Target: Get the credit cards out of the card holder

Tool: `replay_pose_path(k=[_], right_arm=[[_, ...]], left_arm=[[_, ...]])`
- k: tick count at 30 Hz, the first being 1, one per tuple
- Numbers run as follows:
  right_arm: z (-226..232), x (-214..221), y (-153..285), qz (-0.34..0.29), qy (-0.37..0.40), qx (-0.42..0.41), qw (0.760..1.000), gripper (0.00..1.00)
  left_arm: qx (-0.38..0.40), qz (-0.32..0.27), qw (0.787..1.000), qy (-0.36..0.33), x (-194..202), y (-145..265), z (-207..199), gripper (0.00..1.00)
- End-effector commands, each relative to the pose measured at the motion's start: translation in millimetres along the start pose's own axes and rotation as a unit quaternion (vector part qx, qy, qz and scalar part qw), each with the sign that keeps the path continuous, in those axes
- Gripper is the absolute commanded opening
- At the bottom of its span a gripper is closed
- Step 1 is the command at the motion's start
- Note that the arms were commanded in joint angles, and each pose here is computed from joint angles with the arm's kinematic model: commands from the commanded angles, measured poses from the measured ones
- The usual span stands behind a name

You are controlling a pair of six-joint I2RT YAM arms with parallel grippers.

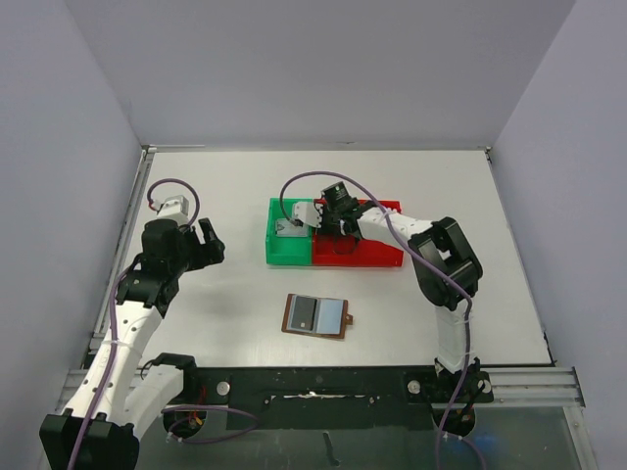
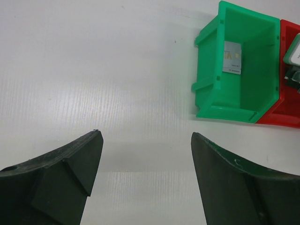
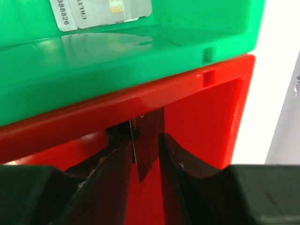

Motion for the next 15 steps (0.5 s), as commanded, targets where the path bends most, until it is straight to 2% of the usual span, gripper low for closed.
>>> replay_pose_path(k=[1,6,9,15], right_arm=[[-8.5,-2.8,-1.8,-0.008,-0.018,0.009,1.000,0.31],[-10.5,-3.9,-1.2,-0.009,-0.024,0.009,1.000,0.33],[-11.7,-5.3,-0.1,-0.013,-0.027,0.006,1.000,0.39],[-16.3,-8.5,4.9,-0.028,-0.039,0.007,0.999,0.40]], left_arm=[[0.029,-0.027,0.999,-0.006,-12.4,-1.2,-9.1,0.75],[0.032,-0.020,0.999,-0.007,-10.9,-2.6,-9.7,0.75],[0.035,-0.017,0.999,-0.007,-10.3,-3.0,-10.2,0.75],[0.038,-0.012,0.999,-0.008,-9.5,-4.3,-11.1,0.75]])
Point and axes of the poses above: each gripper's point midway between its finger pads, its own y axis back along the fingers, its own z axis along the line the jaws close on, x = y × z, the point moved 7 cm from there along y, back along the fingers, and after that the axes turned 12 degrees about y, right-handed, at the moved point
